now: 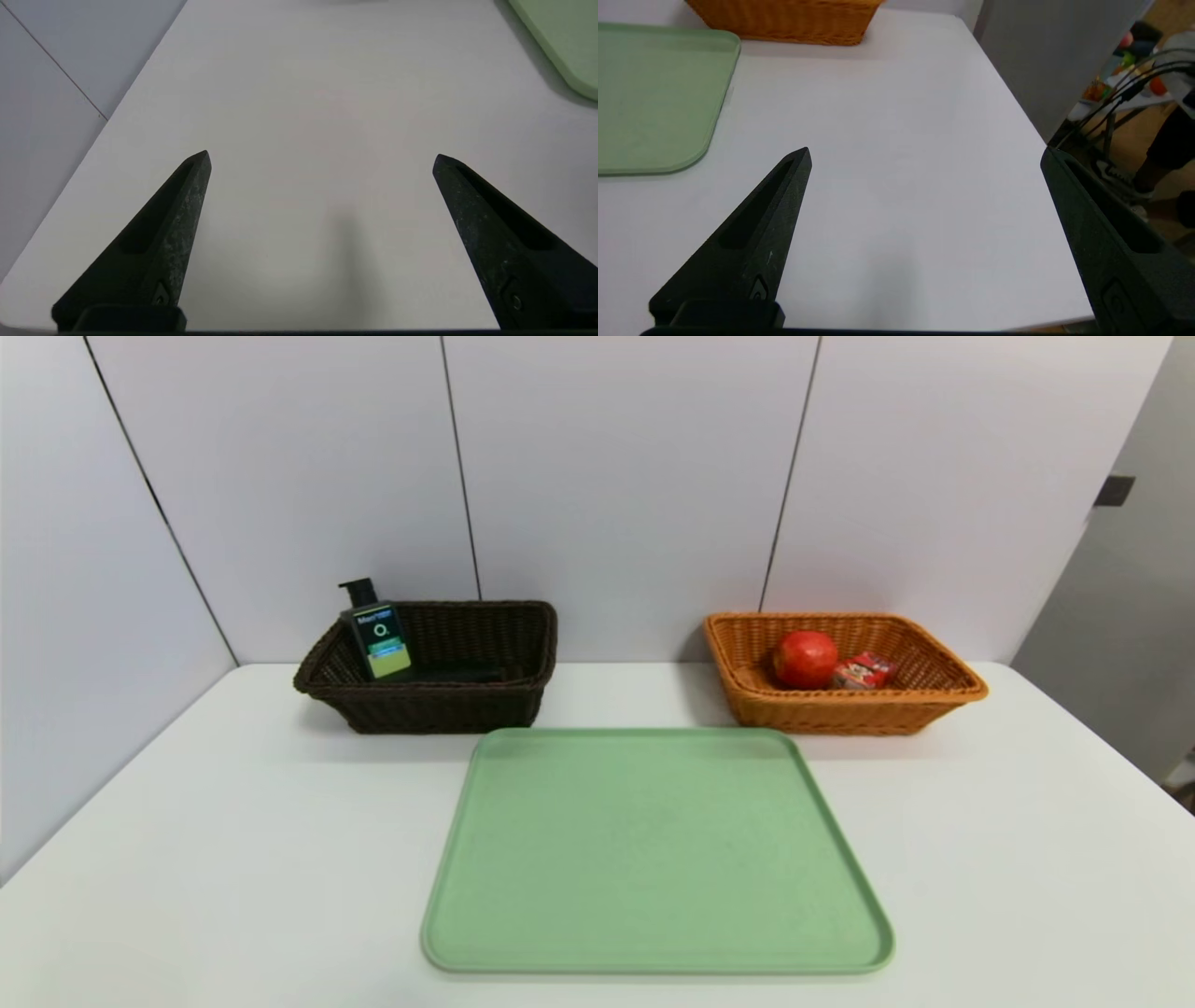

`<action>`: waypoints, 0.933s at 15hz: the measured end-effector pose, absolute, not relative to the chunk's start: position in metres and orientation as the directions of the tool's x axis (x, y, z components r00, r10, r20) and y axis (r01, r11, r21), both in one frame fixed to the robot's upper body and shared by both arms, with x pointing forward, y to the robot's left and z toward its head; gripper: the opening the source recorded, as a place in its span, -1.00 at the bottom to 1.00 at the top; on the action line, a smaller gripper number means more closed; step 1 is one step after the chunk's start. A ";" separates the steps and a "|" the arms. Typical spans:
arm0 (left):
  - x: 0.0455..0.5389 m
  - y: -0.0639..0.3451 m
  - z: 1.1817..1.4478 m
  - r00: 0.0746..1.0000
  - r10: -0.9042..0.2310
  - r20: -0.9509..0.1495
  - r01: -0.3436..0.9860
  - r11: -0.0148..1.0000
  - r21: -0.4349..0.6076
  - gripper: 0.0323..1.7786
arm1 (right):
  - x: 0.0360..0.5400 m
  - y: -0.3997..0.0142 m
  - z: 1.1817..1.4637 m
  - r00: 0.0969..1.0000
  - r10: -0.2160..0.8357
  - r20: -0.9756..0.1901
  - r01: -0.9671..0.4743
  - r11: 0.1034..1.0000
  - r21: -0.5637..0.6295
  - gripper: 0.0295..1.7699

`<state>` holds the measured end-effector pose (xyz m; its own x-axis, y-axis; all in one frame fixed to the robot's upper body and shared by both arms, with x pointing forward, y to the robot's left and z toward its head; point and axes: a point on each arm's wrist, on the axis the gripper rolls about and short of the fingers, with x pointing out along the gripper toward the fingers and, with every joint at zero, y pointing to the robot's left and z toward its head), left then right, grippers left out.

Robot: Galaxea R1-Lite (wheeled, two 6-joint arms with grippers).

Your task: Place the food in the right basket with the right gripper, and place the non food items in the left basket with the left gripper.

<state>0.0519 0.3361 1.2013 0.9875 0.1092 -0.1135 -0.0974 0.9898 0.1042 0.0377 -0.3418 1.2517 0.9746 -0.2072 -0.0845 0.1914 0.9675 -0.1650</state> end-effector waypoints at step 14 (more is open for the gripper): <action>0.066 0.333 1.184 0.998 -0.023 -0.051 0.027 0.996 0.088 0.90 | 0.069 -0.336 1.187 0.999 0.041 0.037 -0.032 0.977 -0.213 0.91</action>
<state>0.0660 0.3330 1.1839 0.9984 -0.0230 -0.0515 0.0274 0.9957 0.0879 0.0686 -0.3359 1.1868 0.9985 0.0406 0.0366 -0.0319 0.9765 -0.2131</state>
